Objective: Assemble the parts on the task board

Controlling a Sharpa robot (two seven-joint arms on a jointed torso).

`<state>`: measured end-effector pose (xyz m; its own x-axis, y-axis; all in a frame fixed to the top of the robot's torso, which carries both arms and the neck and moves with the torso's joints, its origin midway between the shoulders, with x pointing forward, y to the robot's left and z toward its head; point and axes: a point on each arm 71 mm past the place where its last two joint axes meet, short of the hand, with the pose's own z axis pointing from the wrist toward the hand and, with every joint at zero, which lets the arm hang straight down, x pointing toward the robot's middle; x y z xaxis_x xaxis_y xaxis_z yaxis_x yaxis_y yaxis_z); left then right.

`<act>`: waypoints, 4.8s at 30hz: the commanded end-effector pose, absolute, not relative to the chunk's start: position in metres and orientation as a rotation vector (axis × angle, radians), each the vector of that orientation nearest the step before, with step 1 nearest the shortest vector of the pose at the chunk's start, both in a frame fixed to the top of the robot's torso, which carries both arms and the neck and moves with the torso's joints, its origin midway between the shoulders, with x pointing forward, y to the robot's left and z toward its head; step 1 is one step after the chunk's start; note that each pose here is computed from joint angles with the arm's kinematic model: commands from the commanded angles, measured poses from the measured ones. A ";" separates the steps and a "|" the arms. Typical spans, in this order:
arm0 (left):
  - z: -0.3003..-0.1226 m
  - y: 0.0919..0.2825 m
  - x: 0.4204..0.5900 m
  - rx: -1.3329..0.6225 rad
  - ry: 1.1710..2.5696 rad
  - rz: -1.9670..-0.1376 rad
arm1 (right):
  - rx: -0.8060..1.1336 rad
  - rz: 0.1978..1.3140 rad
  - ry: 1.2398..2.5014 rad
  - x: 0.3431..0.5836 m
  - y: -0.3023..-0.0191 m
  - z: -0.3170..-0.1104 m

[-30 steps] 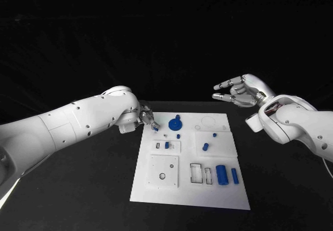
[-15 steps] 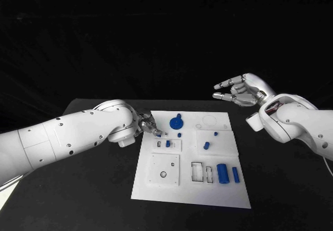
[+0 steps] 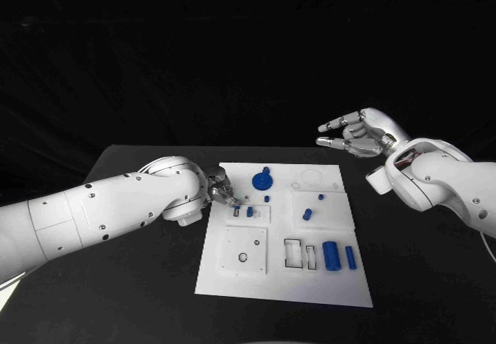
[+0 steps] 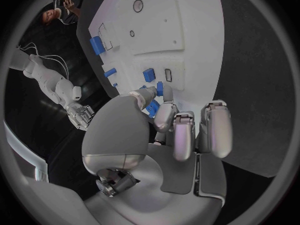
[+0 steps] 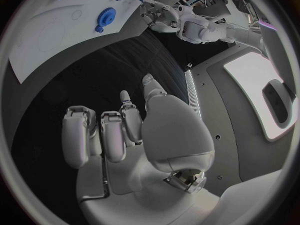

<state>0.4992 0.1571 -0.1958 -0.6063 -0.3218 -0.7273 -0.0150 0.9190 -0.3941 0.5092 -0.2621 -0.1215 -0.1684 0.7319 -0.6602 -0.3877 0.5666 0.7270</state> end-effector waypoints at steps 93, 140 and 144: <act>-0.216 0.145 0.502 -0.139 2.362 -0.287 | 0.311 1.030 1.440 0.508 -0.260 -0.123; -0.193 0.164 0.511 -0.649 2.030 -0.958 | 0.314 1.025 1.440 0.509 -0.262 -0.124; -0.186 0.161 0.513 -0.578 1.942 -1.032 | 0.315 1.023 1.440 0.509 -0.263 -0.124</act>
